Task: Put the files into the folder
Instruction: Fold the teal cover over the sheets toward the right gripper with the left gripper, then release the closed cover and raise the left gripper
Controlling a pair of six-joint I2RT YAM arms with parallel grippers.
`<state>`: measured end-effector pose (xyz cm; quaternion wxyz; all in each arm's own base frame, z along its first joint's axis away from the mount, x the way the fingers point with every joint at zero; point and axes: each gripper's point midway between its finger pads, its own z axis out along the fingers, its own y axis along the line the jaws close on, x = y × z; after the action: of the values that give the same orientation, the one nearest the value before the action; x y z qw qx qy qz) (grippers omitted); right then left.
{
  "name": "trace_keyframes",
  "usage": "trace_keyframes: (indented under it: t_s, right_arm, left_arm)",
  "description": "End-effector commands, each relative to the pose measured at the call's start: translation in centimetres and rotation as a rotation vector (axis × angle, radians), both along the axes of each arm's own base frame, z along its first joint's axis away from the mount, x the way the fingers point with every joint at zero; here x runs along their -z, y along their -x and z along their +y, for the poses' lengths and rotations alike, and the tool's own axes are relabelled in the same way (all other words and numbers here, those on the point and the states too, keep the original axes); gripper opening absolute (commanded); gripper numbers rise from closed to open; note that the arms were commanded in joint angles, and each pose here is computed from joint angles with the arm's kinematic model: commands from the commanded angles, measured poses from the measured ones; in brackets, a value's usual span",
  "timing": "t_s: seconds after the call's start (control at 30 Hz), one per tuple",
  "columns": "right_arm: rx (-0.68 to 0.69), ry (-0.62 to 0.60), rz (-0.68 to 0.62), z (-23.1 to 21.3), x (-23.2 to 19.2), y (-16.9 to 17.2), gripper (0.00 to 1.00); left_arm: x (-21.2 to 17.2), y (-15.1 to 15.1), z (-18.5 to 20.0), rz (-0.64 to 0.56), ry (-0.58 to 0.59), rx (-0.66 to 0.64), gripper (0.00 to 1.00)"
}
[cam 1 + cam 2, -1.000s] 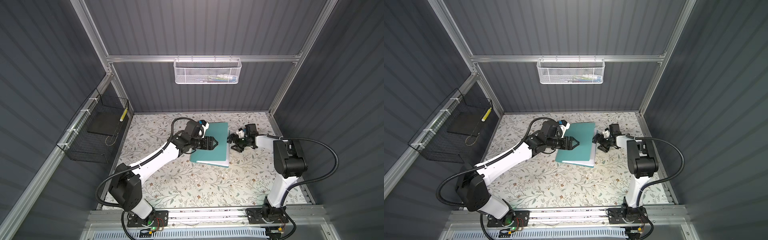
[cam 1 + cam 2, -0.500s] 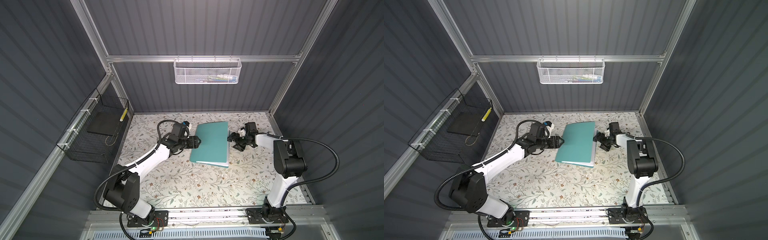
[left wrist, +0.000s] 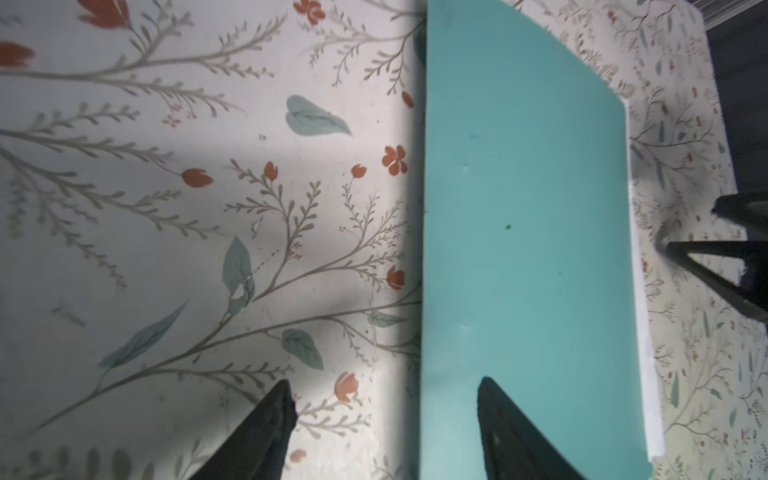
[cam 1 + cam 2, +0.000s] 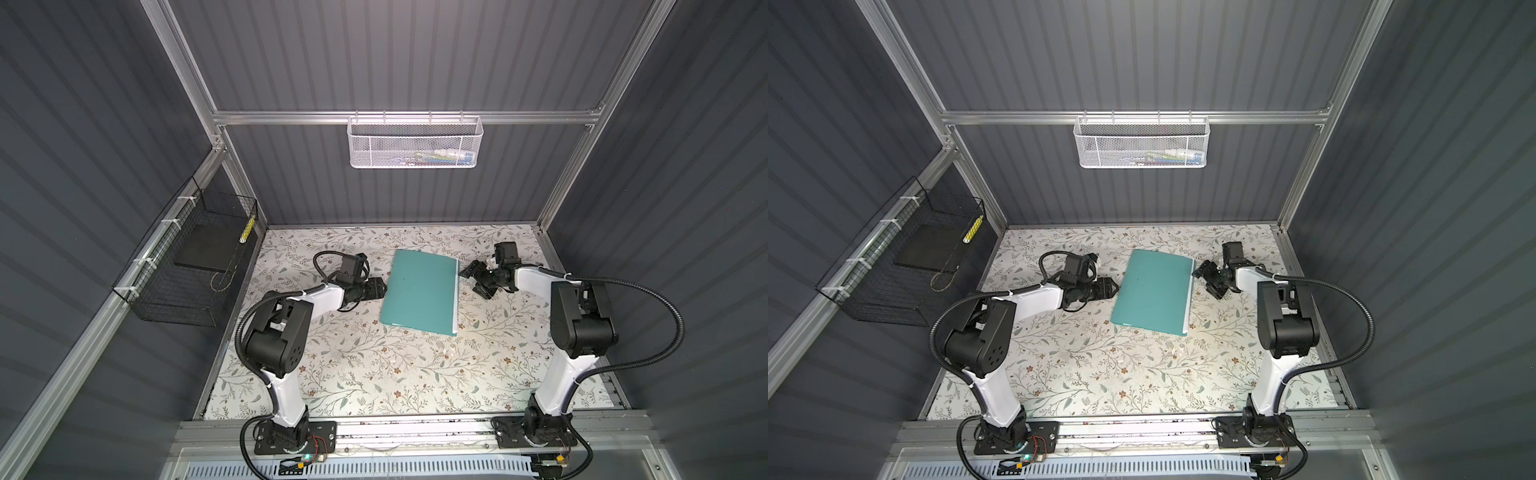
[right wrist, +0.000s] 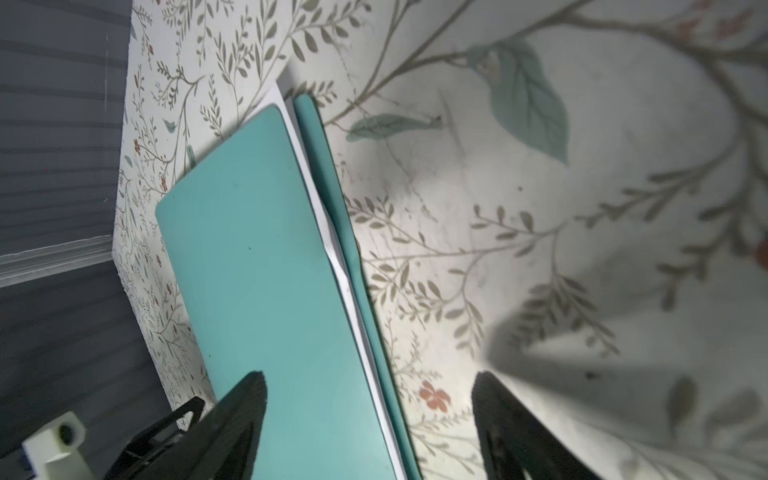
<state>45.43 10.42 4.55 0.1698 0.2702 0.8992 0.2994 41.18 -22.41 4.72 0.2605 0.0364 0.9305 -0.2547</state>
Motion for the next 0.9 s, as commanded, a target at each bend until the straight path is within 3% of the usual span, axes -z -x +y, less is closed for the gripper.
trace_keyframes:
  t_s: [0.0,0.4,0.7,0.87]
  right_arm:
    - [-0.029,-0.025,0.015,1.3,0.6,-0.9,0.79]
    - [-0.207,-0.022,0.081,7.9,2.9,-1.6,0.78]
    - [-0.270,-0.031,0.105,10.1,3.3,-0.3,0.78]
    - [-0.251,-0.026,0.107,10.3,2.9,0.8,0.78]
  left_arm:
    - [-1.0,-0.9,-1.6,-0.034,0.093,0.030,0.70]
    - [-0.3,2.8,-2.5,0.028,0.247,0.072,0.67]
    - [-1.0,5.2,-0.1,0.029,0.166,0.021,0.67]
    - [-0.8,4.7,1.4,0.013,0.056,-0.005,0.67]
